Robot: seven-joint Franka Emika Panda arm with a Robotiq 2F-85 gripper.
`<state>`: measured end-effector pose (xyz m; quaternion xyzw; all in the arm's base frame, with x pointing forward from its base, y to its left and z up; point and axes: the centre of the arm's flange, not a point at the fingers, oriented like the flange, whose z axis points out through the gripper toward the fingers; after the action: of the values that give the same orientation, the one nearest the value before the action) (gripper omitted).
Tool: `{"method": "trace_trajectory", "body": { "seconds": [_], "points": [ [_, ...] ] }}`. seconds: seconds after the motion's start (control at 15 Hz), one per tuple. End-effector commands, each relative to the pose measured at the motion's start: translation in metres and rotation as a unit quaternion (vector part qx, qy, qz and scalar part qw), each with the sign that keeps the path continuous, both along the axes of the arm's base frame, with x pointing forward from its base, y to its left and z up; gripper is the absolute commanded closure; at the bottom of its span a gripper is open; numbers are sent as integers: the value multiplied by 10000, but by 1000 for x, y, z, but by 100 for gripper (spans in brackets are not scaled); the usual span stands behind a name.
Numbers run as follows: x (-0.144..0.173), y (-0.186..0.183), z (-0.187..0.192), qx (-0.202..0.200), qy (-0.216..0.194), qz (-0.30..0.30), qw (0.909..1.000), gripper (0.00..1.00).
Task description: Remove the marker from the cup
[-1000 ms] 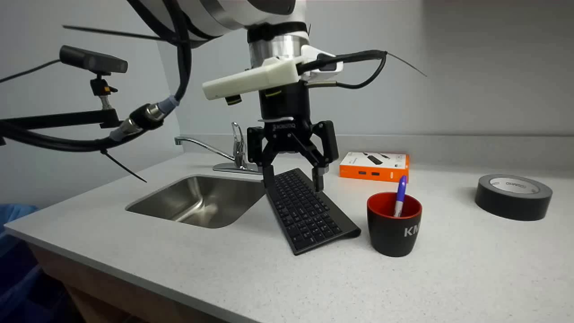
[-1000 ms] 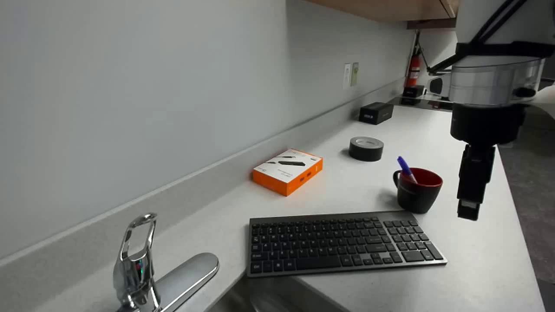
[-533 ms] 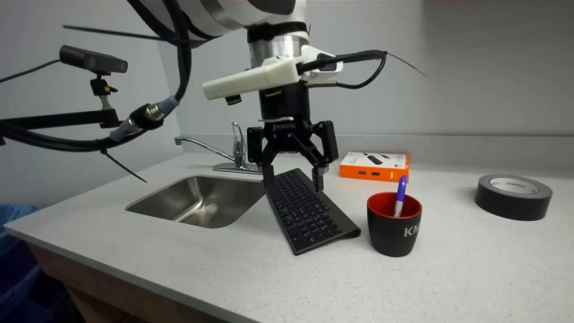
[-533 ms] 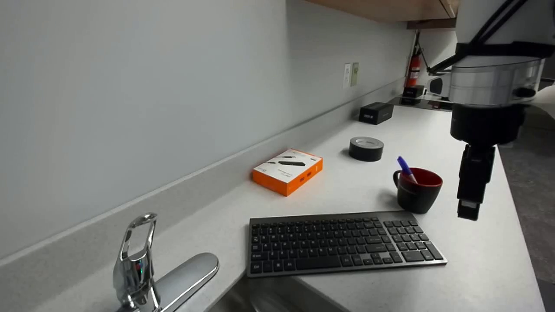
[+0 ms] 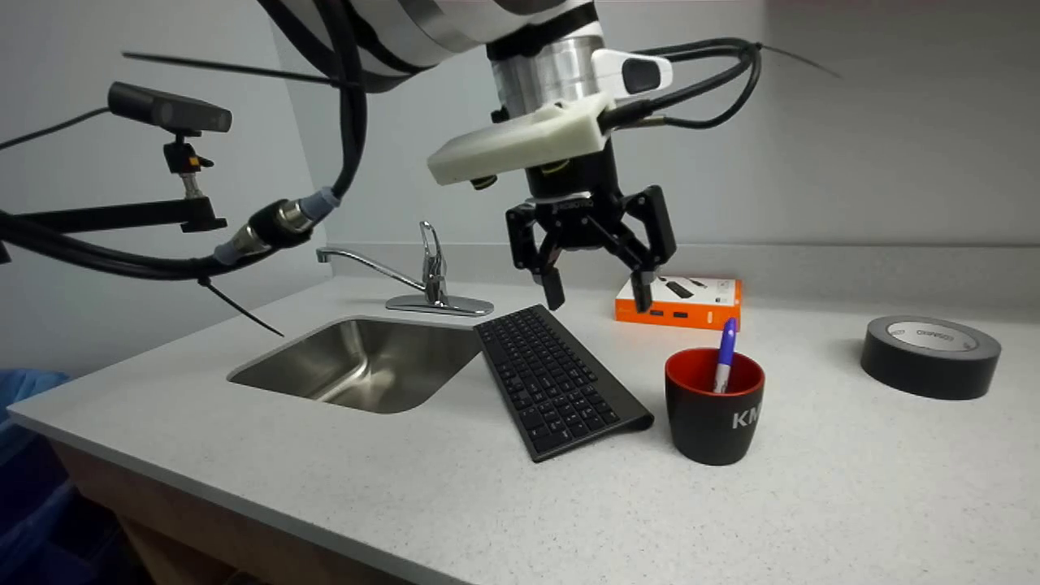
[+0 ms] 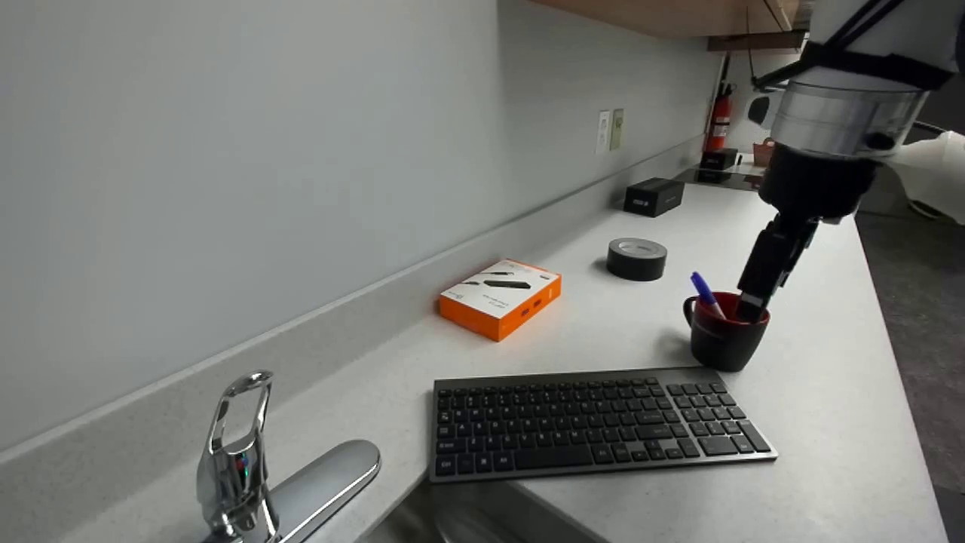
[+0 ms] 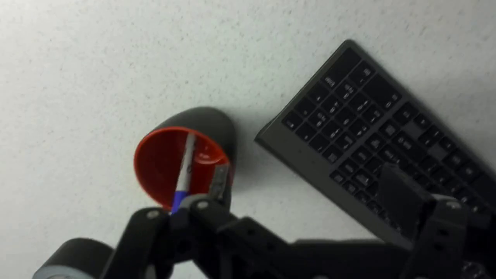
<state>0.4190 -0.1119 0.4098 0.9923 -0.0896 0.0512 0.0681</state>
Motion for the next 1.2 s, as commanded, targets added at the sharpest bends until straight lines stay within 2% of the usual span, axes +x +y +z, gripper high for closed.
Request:
{"method": "trace_trajectory", "body": {
  "seconds": [0.0, 0.2, 0.33, 0.4, 0.73, 1.13],
  "points": [
    [-1, -42, 2, -386, -741, -542, 9950, 0],
    [3, -80, 5, -578, -1194, -1046, 9856, 0],
    [-1, -93, 3, -493, -1054, -1199, 9859, 0],
    [-6, -84, 10, -425, -1029, -1010, 9886, 0],
    [-7, -92, 4, -410, -965, -1119, 9882, 0],
    [22, -87, -32, -755, -1200, -1068, 9841, 0]
  ]
}}
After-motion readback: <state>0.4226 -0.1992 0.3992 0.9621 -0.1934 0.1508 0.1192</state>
